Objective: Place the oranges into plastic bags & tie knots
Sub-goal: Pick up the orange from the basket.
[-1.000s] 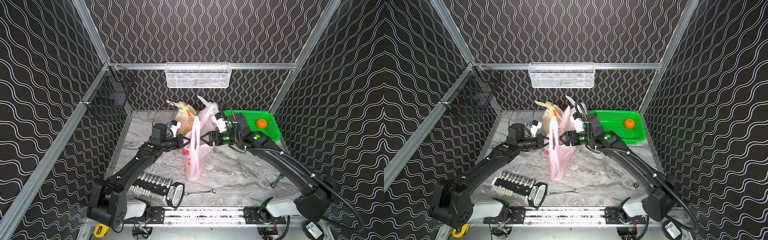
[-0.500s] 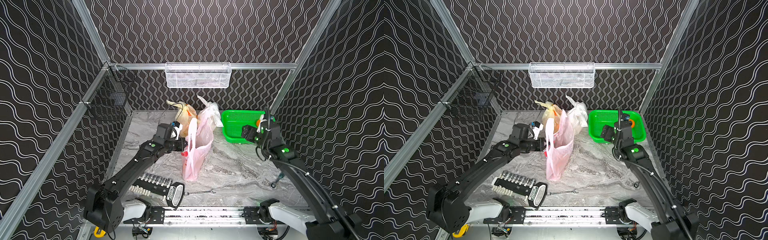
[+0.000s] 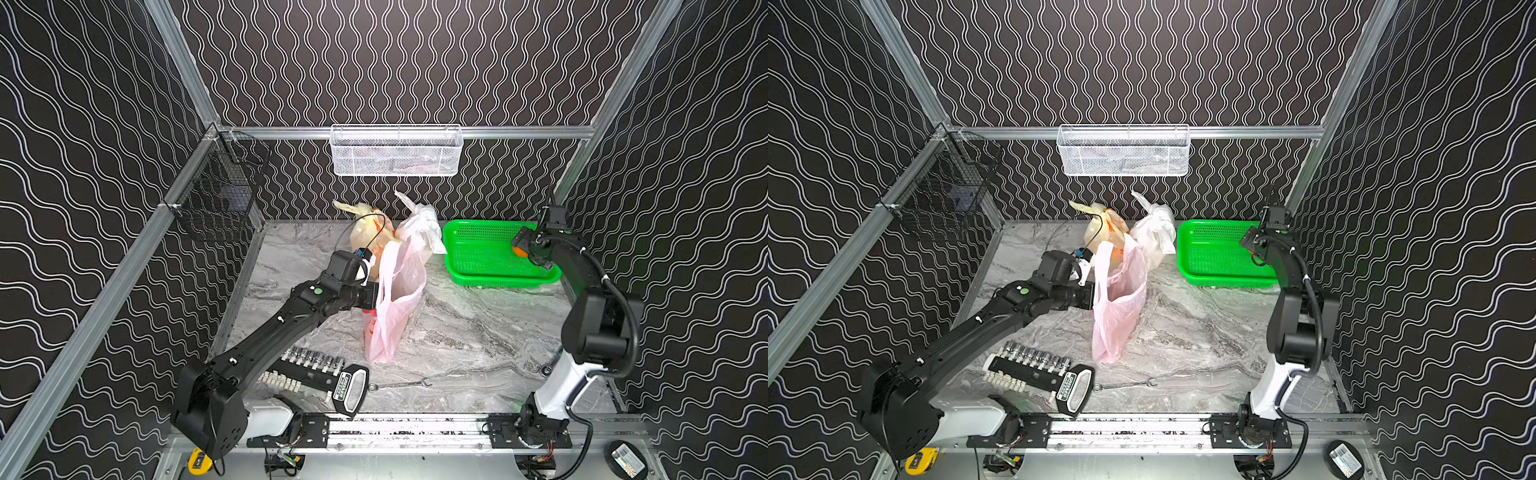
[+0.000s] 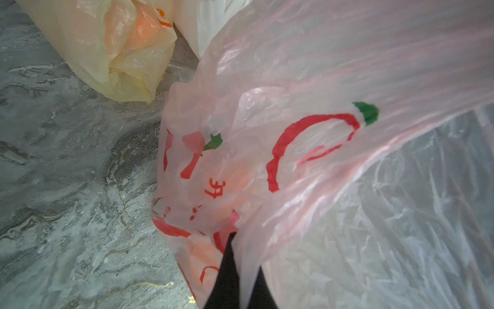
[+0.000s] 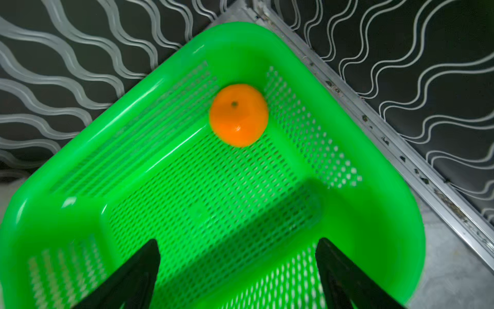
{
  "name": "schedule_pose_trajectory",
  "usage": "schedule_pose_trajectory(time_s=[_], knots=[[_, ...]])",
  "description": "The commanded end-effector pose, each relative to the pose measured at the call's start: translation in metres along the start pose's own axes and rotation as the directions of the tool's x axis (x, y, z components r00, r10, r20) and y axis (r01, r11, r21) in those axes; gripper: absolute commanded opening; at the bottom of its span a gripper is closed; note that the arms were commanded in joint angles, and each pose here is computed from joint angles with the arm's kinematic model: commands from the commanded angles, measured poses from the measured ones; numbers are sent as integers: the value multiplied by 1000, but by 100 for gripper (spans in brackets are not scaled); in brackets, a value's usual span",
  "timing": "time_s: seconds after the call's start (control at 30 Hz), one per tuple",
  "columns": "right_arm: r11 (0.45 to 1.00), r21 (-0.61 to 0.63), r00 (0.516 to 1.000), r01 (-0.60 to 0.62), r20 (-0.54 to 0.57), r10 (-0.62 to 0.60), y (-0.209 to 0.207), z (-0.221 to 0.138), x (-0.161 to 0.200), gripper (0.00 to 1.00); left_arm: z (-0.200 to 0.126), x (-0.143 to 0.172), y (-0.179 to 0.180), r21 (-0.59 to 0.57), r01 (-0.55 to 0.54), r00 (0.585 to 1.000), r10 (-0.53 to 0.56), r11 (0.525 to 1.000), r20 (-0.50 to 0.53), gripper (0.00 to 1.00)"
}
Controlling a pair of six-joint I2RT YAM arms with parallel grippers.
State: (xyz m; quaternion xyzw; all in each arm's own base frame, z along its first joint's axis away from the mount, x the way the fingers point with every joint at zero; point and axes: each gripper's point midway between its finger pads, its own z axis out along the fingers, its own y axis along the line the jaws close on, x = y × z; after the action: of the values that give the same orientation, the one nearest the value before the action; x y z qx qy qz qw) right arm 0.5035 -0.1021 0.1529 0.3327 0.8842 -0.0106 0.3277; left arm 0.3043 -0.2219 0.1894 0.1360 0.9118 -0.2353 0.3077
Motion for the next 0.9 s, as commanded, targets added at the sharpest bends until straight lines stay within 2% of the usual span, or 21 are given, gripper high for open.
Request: schedule_pose_trajectory(time_s=[0.0, 0.17, 0.3, 0.57, 0.87], knots=[[1000, 11, 998, -21, -59, 22, -1, 28, 1, 92, -3, -1, 3, -20, -15, 1000, 15, 1000, 9, 0], [1000, 21, 994, -22, -102, 24, -1, 68, -6, 92, -3, 4, 5, -30, -19, 1000, 19, 999, -8, 0], [1000, 22, 996, 1, -93, 1, 2, 86, -12, 93, -3, 5, 5, -33, -27, 1000, 26, 999, -15, 0], [999, 30, 992, 37, -121, -33, 1, 116, -10, 89, -4, 8, 5, -31, -19, 1000, 18, 999, -24, 0], [998, 15, 993, 68, -97, -66, 6, 136, -18, 86, -2, 10, 3, -17, -4, 1000, 4, 1000, -25, 0]])
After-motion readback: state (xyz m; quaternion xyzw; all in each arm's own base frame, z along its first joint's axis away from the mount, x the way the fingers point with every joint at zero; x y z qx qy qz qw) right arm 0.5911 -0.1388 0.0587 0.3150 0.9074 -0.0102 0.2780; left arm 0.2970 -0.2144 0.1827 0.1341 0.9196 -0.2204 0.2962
